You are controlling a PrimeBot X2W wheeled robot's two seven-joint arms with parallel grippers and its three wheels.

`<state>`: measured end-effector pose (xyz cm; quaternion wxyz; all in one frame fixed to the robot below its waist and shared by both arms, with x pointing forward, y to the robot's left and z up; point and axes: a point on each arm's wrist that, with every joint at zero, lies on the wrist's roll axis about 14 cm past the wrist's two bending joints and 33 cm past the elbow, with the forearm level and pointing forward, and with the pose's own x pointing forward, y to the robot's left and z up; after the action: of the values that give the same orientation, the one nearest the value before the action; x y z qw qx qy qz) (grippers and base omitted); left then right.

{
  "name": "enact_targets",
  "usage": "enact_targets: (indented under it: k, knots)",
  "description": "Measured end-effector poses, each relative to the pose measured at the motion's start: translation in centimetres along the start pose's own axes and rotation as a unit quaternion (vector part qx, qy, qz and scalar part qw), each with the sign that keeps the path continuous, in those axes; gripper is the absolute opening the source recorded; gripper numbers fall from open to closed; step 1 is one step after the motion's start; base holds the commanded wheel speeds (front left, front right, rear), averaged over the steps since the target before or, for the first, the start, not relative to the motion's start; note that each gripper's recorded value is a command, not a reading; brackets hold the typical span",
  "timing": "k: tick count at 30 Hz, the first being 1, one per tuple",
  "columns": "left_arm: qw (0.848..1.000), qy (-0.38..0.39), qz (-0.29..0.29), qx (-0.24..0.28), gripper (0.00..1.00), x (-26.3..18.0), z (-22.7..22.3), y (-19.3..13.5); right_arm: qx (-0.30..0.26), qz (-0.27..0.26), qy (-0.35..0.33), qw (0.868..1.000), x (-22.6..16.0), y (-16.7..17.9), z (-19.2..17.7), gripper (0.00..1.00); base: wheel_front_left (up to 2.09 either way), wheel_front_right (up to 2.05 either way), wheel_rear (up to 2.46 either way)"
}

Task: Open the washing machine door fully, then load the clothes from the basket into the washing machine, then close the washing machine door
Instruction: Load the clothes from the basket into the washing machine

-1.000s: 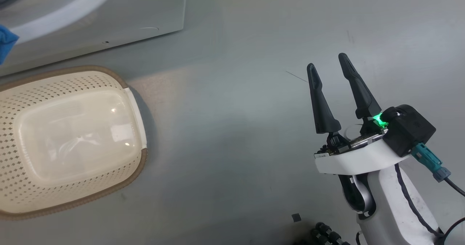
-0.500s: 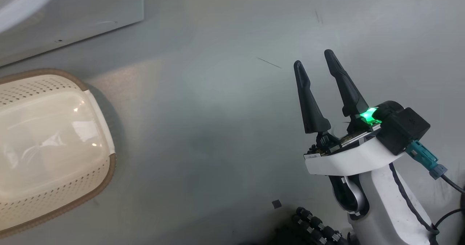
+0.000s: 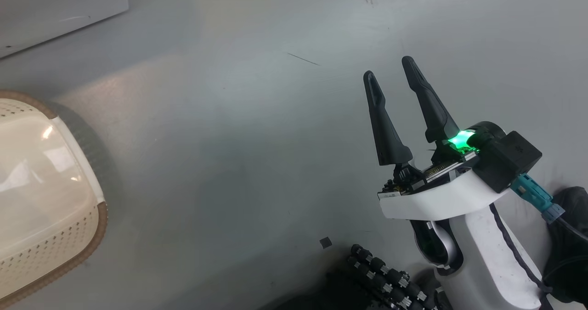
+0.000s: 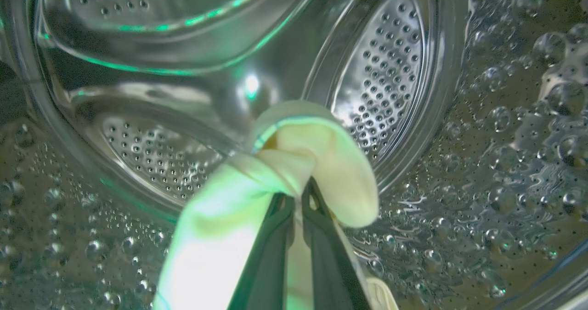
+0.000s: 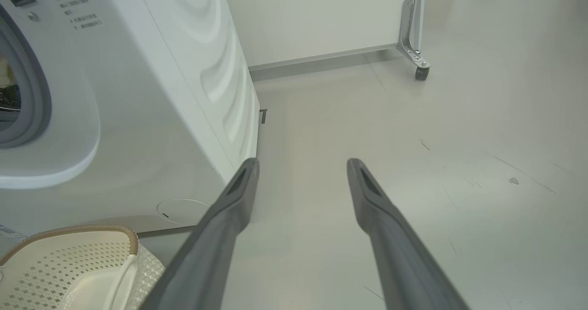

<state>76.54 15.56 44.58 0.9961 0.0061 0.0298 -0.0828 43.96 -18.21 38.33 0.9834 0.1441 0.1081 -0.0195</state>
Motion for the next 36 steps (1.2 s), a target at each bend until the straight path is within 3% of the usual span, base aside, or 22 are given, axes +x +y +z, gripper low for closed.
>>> enact_targets:
  k: [4,15,16,17,18,19,36]
  knots:
    - [0.999,-0.033,0.001,0.011,0.00,0.7,0.7,-0.3,-0.004,-0.004,0.000,1.000,0.4,-0.3,0.0,1.00,0.00,0.00,0.00]
    - [1.000,0.014,0.019,-0.008,0.00,1.1,-3.9,0.0,-0.002,-0.005,0.002,1.000,0.7,-0.4,-0.3,1.00,0.00,0.00,0.00]
    - [1.000,0.019,0.021,-0.015,0.15,1.1,-4.2,0.0,-0.003,-0.004,0.001,1.000,0.8,-0.3,-0.3,1.00,0.00,0.00,0.00]
    - [0.999,0.025,0.020,-0.024,0.45,1.1,-4.7,-0.1,-0.003,-0.002,0.000,1.000,0.9,-0.3,-0.2,1.00,0.00,0.00,0.00]
    - [0.999,0.029,0.018,-0.026,0.84,1.1,-5.0,-0.4,-0.003,-0.001,0.000,1.000,0.9,-0.2,-0.2,1.00,0.00,0.00,0.00]
    - [0.999,0.031,0.017,-0.027,1.00,1.1,-5.1,-0.5,-0.002,-0.001,0.000,1.000,1.0,-0.2,-0.2,1.00,0.00,0.00,0.00]
    - [0.999,0.012,0.010,-0.035,1.00,0.3,-4.3,-0.5,-0.005,0.006,-0.005,1.000,1.5,0.2,-0.2,1.00,0.00,0.00,0.00]
